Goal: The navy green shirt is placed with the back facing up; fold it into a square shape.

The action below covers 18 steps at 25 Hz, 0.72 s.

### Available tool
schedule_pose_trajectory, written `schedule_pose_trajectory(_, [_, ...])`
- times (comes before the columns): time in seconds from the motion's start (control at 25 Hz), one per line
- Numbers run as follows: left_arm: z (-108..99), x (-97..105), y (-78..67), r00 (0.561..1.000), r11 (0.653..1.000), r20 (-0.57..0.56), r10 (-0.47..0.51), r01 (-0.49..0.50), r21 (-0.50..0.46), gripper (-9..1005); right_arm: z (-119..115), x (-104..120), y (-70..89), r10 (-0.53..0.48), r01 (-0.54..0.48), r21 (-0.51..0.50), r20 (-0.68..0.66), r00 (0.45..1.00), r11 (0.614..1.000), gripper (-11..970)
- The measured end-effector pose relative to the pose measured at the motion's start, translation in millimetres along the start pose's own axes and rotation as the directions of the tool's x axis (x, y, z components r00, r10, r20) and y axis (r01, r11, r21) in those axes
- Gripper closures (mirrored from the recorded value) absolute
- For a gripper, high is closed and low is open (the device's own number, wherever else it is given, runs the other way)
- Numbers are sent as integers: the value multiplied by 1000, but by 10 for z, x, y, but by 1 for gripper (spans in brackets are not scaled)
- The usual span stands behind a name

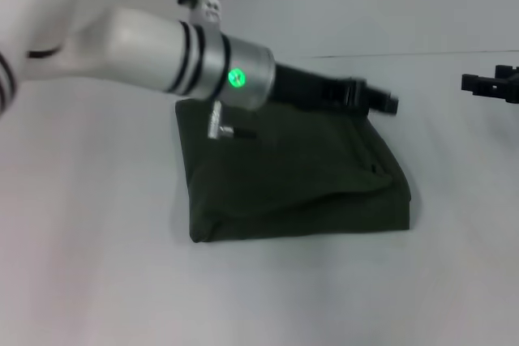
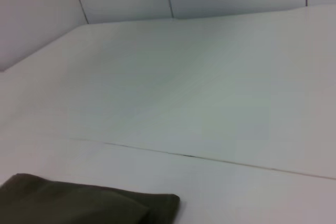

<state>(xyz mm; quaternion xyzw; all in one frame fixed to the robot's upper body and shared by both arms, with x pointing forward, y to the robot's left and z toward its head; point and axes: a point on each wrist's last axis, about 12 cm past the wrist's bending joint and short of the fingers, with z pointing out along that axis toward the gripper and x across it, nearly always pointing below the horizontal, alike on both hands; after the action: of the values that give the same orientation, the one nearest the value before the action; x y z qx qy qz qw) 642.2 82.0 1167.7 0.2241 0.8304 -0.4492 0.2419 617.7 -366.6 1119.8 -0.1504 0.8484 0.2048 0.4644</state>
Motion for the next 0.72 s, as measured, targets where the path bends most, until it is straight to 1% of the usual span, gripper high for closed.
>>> schedule_pose_trajectory(0.12, [-267,-75,-31,994,995,105,9,-20,98,567,29,-13,37,5,-5,-15,4,1000,1000,131])
schedule_pose_trajectory(0.2, [-477,-37,1,975,983,213,65,-100,156,512,40,-41,64,21,-21,-33,9,1000,999,131])
schedule_pose_trajectory(0.28, [-634,63,88,944,970,306,124,-180,163,457,56,-95,100,46,-45,-58,12,999,997,131])
schedule_pose_trajectory(0.36, [-788,215,228,899,959,392,193,-258,119,388,63,-176,133,79,-78,-90,9,997,993,131])
schedule_pose_trajectory(0.4, [-840,273,278,883,954,413,223,-285,95,348,65,-210,153,92,-91,-109,1,996,990,131])
schedule_pose_trajectory(0.48, [-977,475,425,842,937,447,304,-349,21,267,68,-301,183,121,-122,-140,-20,992,983,131])
schedule_pose_trajectory(0.56, [-1056,604,493,818,920,452,356,-391,-17,187,66,-404,195,162,-168,-158,-53,985,973,131])
schedule_pose_trajectory(0.72, [-1224,830,568,765,872,453,459,-485,-66,30,41,-567,203,259,-284,-157,-162,952,946,132])
